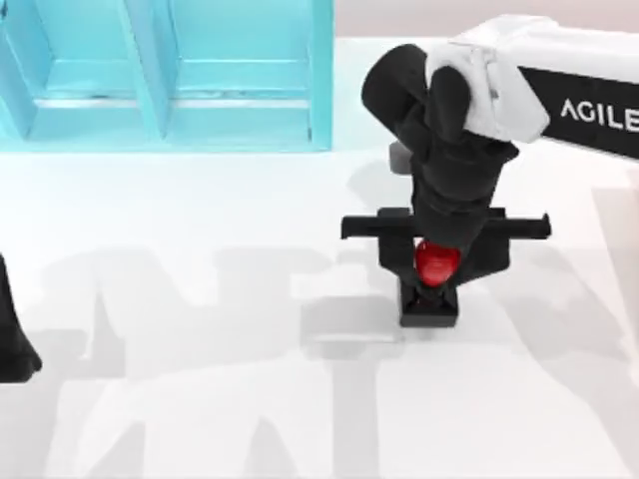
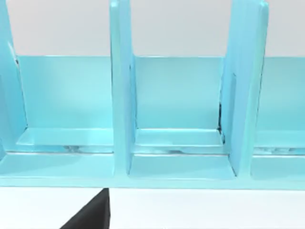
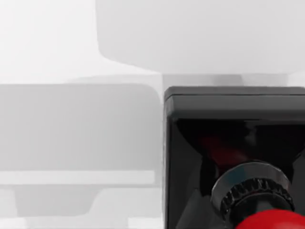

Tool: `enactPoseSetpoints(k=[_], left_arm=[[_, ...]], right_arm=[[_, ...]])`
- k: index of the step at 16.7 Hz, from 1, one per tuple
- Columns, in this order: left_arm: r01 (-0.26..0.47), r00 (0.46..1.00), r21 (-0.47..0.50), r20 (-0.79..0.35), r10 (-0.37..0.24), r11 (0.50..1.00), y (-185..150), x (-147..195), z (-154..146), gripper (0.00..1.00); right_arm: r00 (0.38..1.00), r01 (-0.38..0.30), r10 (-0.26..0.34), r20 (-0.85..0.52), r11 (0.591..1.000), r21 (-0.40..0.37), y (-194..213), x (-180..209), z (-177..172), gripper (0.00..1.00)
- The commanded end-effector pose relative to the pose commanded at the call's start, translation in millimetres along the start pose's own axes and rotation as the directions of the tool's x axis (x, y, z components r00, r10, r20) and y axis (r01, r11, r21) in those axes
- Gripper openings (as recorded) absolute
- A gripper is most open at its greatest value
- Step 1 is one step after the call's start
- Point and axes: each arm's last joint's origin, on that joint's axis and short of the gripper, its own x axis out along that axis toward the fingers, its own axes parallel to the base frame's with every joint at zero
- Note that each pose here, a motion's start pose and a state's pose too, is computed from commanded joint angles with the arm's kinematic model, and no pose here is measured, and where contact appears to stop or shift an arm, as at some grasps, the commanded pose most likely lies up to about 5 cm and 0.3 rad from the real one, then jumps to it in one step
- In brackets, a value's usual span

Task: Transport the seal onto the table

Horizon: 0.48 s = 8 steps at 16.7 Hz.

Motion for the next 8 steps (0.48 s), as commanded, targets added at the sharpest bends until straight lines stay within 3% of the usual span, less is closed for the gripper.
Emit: enactPoseSetpoints(k=[5,8], left_arm=[[0.0,1.0,0.0,0.0,0.0,1.0,0.0,0.0,0.0,1.0],[0.0,1.0,0.0,0.0,0.0,1.0,0.0,0.0,0.0,1.0]], right_arm=[[1.0,0.006,-0.006,-0.008,1.0,-0.001,0.0,10.0,-1.1,0.0],[1.0,0.006,-0.006,-0.008,1.0,-0.001,0.0,10.0,-1.1,0.23]])
